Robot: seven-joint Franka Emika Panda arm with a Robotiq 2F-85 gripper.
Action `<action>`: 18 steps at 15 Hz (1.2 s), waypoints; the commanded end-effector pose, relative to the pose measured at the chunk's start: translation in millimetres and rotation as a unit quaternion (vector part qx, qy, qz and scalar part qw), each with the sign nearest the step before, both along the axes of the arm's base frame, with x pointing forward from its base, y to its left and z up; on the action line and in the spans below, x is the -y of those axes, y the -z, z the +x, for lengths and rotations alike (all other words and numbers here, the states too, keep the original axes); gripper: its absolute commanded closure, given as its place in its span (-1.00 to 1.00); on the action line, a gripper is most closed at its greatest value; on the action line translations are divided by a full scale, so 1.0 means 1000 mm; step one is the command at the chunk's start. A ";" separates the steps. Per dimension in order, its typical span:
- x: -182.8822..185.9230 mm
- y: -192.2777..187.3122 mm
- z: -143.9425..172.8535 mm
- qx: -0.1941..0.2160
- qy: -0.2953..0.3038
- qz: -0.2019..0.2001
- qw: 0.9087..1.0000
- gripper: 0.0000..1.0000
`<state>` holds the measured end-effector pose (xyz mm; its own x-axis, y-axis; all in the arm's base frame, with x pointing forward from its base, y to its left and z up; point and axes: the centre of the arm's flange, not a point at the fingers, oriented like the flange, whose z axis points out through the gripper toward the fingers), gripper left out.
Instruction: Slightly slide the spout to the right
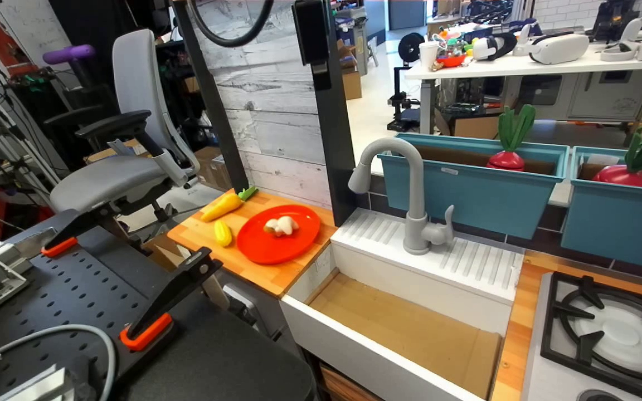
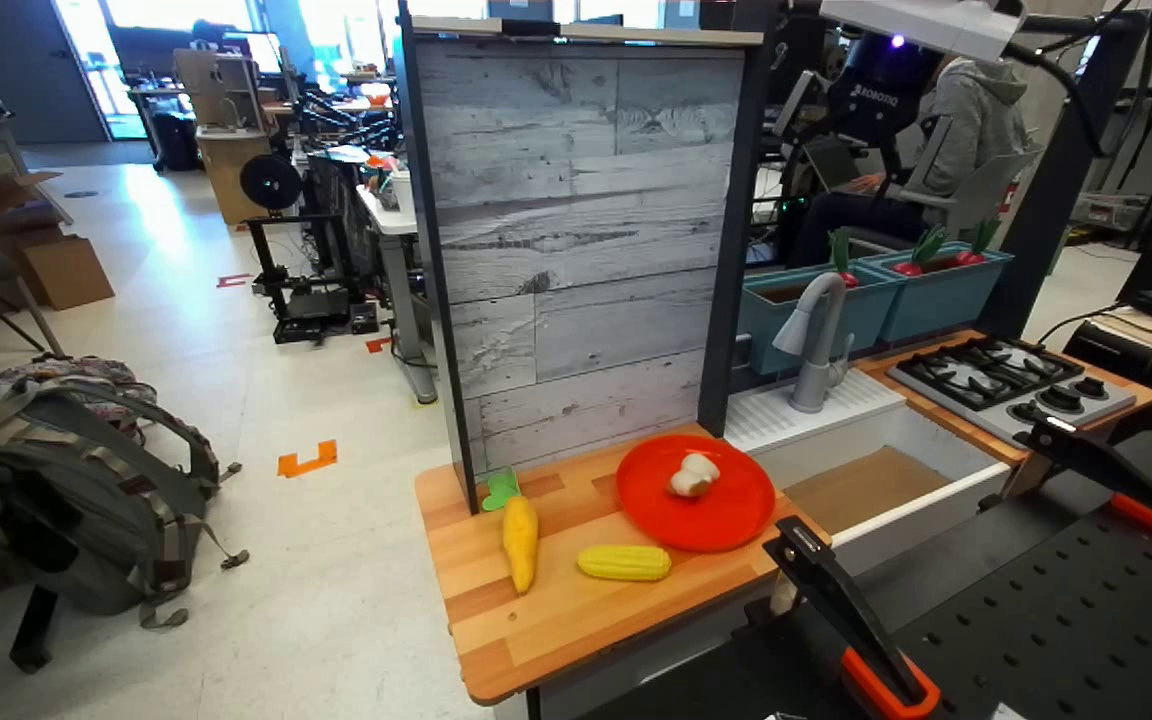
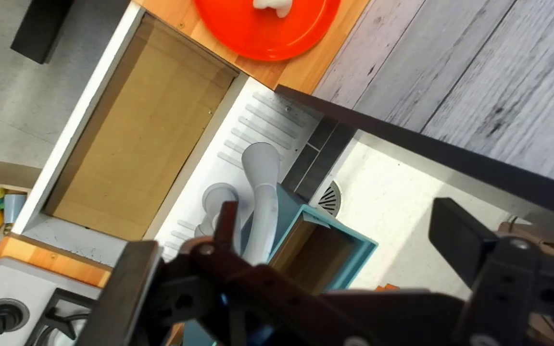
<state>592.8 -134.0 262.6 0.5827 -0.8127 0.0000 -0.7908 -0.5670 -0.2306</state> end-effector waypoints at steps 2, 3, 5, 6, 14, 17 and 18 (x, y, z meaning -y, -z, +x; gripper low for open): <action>0.012 0.018 0.019 -0.009 0.030 -0.001 1.000 -1.00; 0.014 0.022 0.021 -0.012 0.034 -0.001 0.999 -1.00; 0.016 0.030 0.023 -0.013 0.035 -0.008 0.999 -1.00; 0.017 0.035 0.025 -0.015 0.037 -0.013 0.999 -1.00; 0.029 0.069 0.041 -0.050 0.029 -0.054 0.997 -1.00; 0.030 0.084 0.045 -0.062 0.023 -0.051 0.996 -1.00; 0.030 0.089 0.046 -0.065 0.022 -0.051 0.996 -1.00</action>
<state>624.1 -162.7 184.6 0.5458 -0.8377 0.0160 -0.8332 -0.5447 -0.0950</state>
